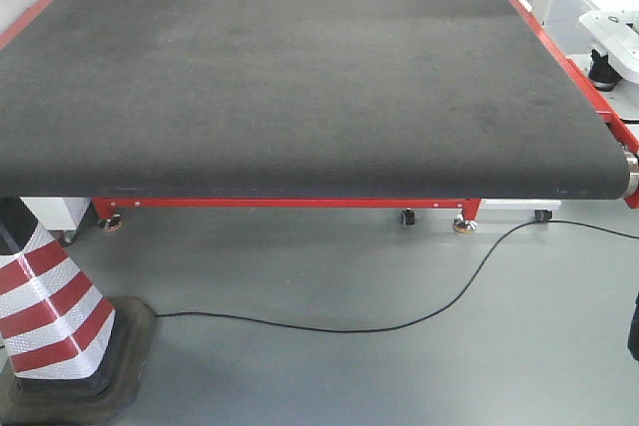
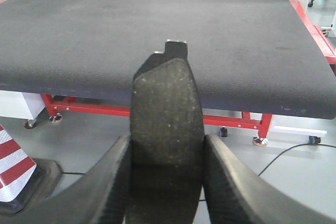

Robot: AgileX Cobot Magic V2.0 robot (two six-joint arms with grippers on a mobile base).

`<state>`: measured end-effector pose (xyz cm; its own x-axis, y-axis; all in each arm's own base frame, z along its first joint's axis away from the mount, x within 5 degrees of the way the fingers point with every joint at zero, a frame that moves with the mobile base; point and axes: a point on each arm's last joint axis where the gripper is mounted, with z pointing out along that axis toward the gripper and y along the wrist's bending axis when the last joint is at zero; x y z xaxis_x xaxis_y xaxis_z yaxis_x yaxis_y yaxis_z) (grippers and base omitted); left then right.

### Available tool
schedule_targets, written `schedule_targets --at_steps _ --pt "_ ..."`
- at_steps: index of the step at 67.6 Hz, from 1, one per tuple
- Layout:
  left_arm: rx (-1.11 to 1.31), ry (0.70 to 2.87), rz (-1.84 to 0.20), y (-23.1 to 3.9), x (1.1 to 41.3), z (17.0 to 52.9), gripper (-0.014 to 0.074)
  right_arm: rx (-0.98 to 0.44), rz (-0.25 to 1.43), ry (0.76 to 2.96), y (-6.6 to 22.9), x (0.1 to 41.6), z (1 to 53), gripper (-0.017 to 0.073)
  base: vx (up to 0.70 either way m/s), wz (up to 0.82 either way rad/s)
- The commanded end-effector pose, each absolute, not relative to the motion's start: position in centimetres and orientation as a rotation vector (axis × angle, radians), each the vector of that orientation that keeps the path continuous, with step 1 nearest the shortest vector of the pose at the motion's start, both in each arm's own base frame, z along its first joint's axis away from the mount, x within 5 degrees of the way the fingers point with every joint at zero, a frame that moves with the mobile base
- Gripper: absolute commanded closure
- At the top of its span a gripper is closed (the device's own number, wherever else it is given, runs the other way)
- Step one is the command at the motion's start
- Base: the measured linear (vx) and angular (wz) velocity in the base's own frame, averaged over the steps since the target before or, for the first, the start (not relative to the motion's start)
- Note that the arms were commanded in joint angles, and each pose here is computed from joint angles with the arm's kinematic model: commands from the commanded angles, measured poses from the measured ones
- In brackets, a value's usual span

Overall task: Move and align brake pads A on conveyor
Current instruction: 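Drive up to the conveyor and stop over the black belt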

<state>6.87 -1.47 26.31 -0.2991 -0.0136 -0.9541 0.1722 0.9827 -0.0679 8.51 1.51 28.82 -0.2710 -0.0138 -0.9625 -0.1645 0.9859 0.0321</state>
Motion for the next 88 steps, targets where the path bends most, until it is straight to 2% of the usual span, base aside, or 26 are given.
schedule_targets --at_steps 1,37,88 --pt "0.092 1.742 -0.195 -1.43 7.08 28.22 0.0600 -0.107 0.124 1.728 1.30 8.72 30.57 0.0569 0.01 -0.02" --pt "0.092 1.742 -0.195 -1.43 7.08 28.22 0.0600 -0.107 0.124 1.728 1.30 8.72 30.57 0.0569 0.12 -0.06" --pt "0.092 1.743 -0.195 -1.43 7.07 28.21 0.0600 -0.106 0.124 1.727 1.30 8.72 30.58 0.0569 0.34 0.03"
